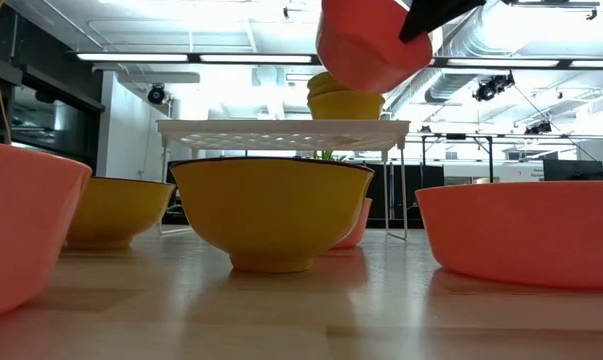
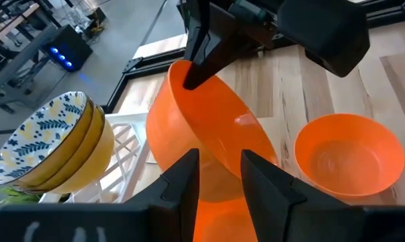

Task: Pick & Place Mini bowls
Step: Put the orange bowl on the shelf

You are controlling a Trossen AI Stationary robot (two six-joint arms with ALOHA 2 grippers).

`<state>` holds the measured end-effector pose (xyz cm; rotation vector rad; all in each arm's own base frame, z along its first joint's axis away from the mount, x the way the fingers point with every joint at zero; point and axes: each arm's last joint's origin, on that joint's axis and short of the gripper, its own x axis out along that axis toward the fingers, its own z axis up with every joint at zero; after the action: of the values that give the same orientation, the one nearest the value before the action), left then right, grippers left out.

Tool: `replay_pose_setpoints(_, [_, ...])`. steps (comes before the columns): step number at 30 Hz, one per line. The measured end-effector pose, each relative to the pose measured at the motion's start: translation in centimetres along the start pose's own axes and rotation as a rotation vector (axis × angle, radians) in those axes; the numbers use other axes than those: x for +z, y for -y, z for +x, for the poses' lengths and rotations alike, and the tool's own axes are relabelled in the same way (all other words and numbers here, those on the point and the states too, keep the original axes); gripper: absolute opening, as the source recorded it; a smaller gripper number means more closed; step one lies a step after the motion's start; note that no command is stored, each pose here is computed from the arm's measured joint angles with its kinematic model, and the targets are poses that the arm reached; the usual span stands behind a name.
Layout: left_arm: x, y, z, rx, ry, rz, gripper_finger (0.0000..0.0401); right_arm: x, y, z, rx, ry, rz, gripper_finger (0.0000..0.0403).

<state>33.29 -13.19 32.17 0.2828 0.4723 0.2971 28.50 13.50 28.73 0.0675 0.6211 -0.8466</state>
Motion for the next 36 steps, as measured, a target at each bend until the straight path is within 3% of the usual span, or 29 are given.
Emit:
replay_pose_setpoints(18, [-0.4, 0.1, 2.6, 0.005, -0.004, -0.028, 0.0106, 0.1, 0.1, 0.1, -0.019, 0.033, -0.074, 0.0000])
replay_pose_setpoints(36, [-0.6, -0.2, 2.6, 0.125, -0.014, -0.010, 0.0106, -0.2, -0.5, -0.5, 0.053, -0.030, 0.002, 0.0000])
